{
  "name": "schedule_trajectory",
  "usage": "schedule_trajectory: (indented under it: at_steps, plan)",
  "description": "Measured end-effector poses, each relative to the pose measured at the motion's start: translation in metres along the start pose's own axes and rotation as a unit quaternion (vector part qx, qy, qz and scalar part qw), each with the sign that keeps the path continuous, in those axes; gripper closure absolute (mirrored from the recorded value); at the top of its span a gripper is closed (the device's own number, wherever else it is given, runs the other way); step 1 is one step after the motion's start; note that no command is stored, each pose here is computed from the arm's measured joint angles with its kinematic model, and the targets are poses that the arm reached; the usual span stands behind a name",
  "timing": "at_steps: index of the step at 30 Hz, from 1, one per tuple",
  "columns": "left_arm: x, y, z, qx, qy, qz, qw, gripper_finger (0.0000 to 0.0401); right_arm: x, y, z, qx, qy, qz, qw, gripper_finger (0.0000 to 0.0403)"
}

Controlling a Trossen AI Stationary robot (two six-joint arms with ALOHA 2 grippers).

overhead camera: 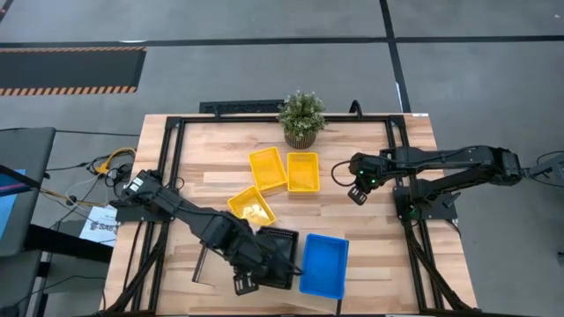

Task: Stack baskets on shelf by color
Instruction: Stack the black bin on top of the black bin on the shelf

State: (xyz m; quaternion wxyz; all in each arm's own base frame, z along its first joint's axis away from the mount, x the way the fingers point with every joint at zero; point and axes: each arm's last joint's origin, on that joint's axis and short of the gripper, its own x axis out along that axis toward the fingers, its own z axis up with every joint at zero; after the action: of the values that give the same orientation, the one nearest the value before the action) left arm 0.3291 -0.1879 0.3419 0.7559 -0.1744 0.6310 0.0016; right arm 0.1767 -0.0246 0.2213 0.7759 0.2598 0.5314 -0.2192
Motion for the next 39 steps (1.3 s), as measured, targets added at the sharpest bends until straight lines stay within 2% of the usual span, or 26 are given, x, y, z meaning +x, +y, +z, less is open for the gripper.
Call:
schedule_trajectory:
  at_steps: [6, 9, 14, 21, 27, 34, 39]
  plan:
    - [-0.001, 0.005, 0.000, -0.004, 0.016, 0.008, 1.000, 0.0401, 0.000, 0.000, 0.000, 0.002, 0.001, 0.001, 1.000, 0.0377]
    - [-0.007, 0.012, -0.008, -0.016, 0.031, 0.049, 0.998, 0.0401, 0.000, 0.000, 0.000, 0.002, 0.001, 0.001, 1.000, 0.0377]
    - [-0.021, 0.026, -0.009, -0.017, -0.026, 0.127, 0.991, 0.0401, 0.000, 0.000, 0.000, 0.003, 0.001, 0.002, 1.000, 0.0377]
    - [-0.009, 0.042, 0.008, 0.030, -0.036, 0.165, 0.985, 0.0401, 0.000, 0.001, 0.001, 0.008, -0.002, 0.003, 1.000, 0.0377]
    - [-0.002, 0.050, 0.021, 0.059, -0.054, 0.157, 0.984, 0.0401, 0.000, 0.000, 0.000, 0.014, -0.002, 0.003, 1.000, 0.0377]
    - [-0.002, 0.047, 0.031, 0.077, -0.090, 0.130, 0.984, 0.0401, 0.000, 0.000, 0.001, 0.019, -0.002, 0.003, 1.000, 0.0377]
    - [-0.004, 0.053, 0.034, 0.058, -0.087, 0.134, 0.985, 0.0401, 0.000, 0.000, 0.001, 0.019, -0.002, 0.003, 1.000, 0.0377]
